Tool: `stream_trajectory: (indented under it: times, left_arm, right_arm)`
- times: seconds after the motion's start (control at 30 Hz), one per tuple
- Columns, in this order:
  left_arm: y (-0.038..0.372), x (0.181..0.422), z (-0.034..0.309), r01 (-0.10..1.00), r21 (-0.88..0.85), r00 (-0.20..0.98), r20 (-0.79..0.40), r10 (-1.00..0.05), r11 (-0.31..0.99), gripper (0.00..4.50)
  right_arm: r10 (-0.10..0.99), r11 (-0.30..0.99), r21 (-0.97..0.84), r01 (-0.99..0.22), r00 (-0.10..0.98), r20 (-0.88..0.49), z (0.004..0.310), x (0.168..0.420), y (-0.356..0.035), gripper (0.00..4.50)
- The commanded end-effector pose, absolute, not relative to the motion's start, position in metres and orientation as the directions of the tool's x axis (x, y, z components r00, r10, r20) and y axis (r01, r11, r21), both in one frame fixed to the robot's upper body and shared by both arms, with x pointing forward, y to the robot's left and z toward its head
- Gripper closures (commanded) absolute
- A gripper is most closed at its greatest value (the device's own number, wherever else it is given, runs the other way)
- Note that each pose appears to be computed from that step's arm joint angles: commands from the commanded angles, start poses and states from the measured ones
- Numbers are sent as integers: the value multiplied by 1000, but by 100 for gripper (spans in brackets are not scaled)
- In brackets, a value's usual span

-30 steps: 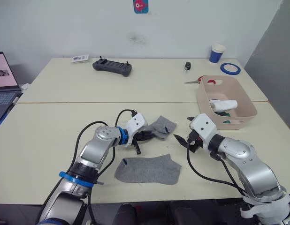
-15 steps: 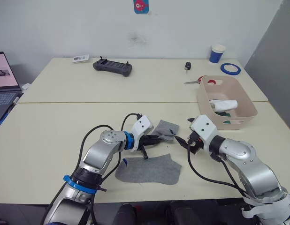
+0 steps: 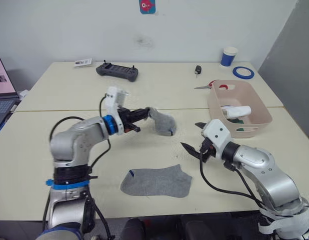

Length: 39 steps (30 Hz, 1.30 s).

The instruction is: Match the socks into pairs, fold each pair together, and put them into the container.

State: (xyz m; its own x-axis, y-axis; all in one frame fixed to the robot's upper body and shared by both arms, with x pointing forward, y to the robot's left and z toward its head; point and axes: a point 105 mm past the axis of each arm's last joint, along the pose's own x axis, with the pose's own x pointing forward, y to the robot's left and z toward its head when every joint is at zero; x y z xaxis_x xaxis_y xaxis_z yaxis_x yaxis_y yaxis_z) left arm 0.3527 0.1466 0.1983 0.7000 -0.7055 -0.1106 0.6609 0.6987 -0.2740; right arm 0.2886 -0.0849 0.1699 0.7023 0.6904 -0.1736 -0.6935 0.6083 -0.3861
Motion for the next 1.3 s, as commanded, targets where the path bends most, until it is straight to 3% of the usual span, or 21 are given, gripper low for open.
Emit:
stream_trajectory:
  times: [0.03,0.2,0.37,0.47,0.53,0.7,1.0,1.3]
  left_arm:
    - [179,349,233,606,-199,779,-47,-625,770,445]
    - [218,352,264,494,-116,868,2,-497,862,445]
    - [239,348,277,463,62,886,-27,-462,884,445]
    - [240,341,271,528,356,846,-146,-512,771,445]
    - [236,337,257,599,448,797,-252,-549,664,445]
    - [198,331,211,773,496,615,-434,-658,395,445]
    - [98,349,136,894,438,339,-516,-787,98,445]
    - [30,360,116,942,330,221,-486,-845,57,445]
  right_arm:
    - [736,585,-407,-701,670,-97,191,281,-78,0]
    - [756,564,-402,-722,646,-99,190,280,-74,0]
    - [774,547,-398,-736,626,-95,191,280,-70,0]
    - [780,539,-395,-743,618,-99,189,280,-69,0]
    - [783,534,-394,-748,613,-104,188,279,-68,0]
    - [782,522,-389,-759,608,-137,182,277,-70,0]
    - [726,516,-406,-754,637,-259,166,270,-98,0]
    - [677,557,-418,-718,684,-273,167,268,-113,0]
